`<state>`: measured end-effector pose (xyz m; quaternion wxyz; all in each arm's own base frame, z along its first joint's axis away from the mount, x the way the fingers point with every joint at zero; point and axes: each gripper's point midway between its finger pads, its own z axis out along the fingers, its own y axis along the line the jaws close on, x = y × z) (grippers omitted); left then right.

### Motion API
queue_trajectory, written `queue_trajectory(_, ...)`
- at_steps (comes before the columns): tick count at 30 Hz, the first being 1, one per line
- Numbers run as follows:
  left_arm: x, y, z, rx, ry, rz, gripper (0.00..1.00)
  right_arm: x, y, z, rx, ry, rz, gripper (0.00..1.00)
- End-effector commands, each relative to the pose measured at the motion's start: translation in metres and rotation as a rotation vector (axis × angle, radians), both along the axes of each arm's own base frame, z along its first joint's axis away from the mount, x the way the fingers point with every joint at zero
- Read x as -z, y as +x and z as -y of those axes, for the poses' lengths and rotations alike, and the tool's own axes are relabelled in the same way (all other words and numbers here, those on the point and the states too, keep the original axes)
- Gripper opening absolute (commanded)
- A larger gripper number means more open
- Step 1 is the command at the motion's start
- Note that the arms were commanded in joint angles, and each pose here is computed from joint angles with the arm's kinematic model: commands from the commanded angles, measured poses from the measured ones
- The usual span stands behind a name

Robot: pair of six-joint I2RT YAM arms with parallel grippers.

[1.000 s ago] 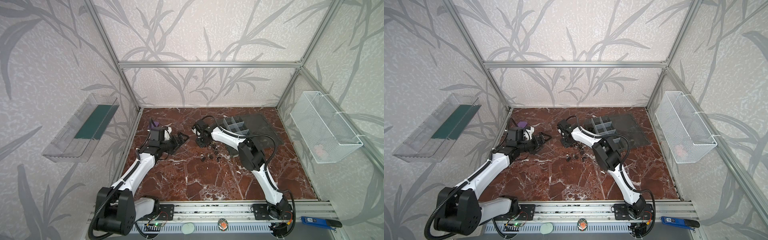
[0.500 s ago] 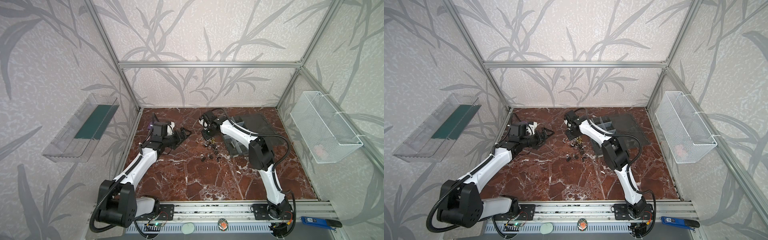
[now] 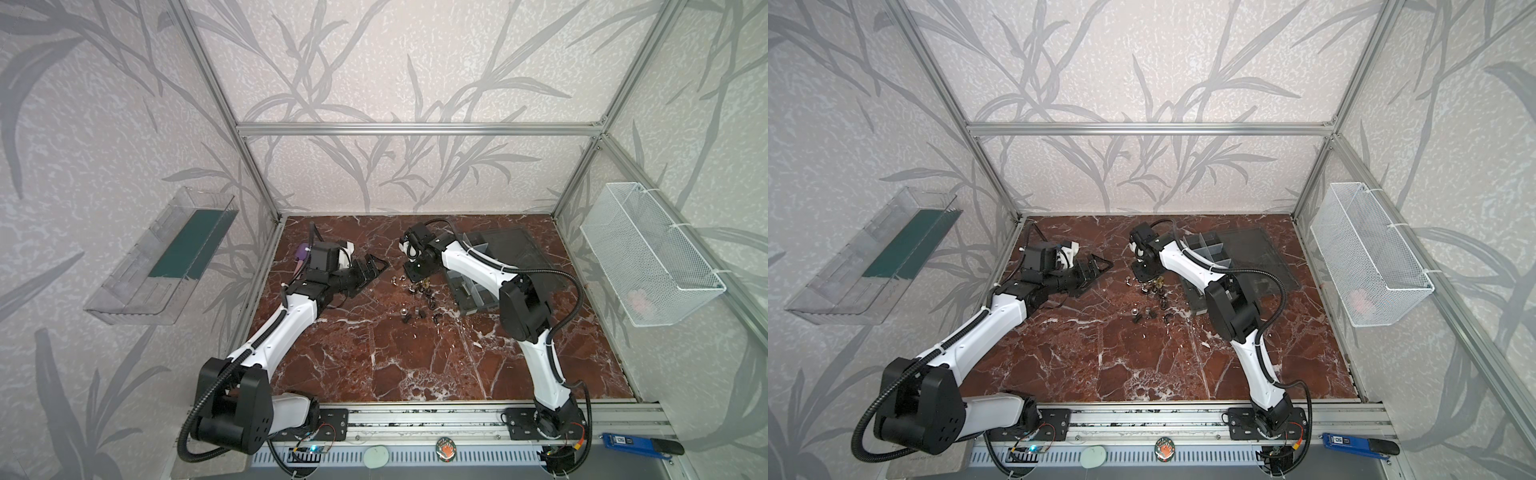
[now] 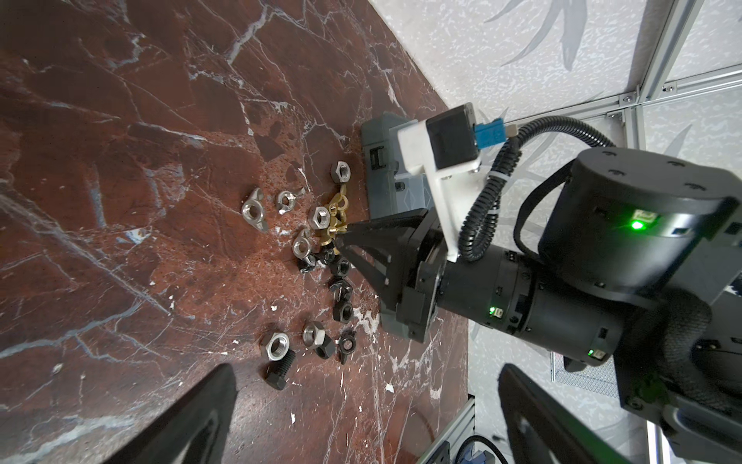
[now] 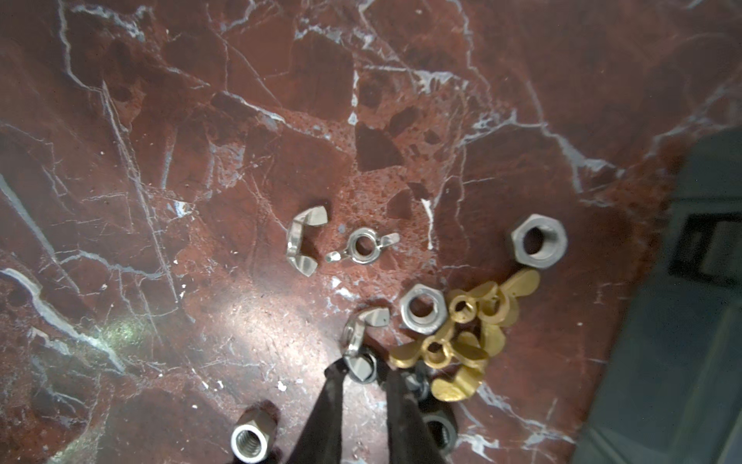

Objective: Sort the screws and nuts into containers
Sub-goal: 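Lower the right gripper and grasp a steel wing nut, then carry the steel wing nut into an organizer box compartment and release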

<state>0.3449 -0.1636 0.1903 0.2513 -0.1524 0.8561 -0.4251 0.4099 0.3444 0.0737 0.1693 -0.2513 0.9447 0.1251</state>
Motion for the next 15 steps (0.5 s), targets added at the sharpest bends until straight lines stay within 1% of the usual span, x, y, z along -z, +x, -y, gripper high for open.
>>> queue_trajectory(1,0.000,-0.007,-0.003,-0.001,0.017,0.012,0.99,0.022,-0.010,0.001,0.042,-0.015,-0.075,0.23)
queue_trajectory(6,0.002,-0.009,-0.003,0.004,0.021,0.007,0.99,0.037,-0.013,0.002,0.082,-0.023,-0.116,0.25)
queue_trajectory(15,0.002,-0.010,-0.003,0.006,0.021,0.006,0.99,0.050,-0.012,0.002,0.092,-0.038,-0.134,0.23)
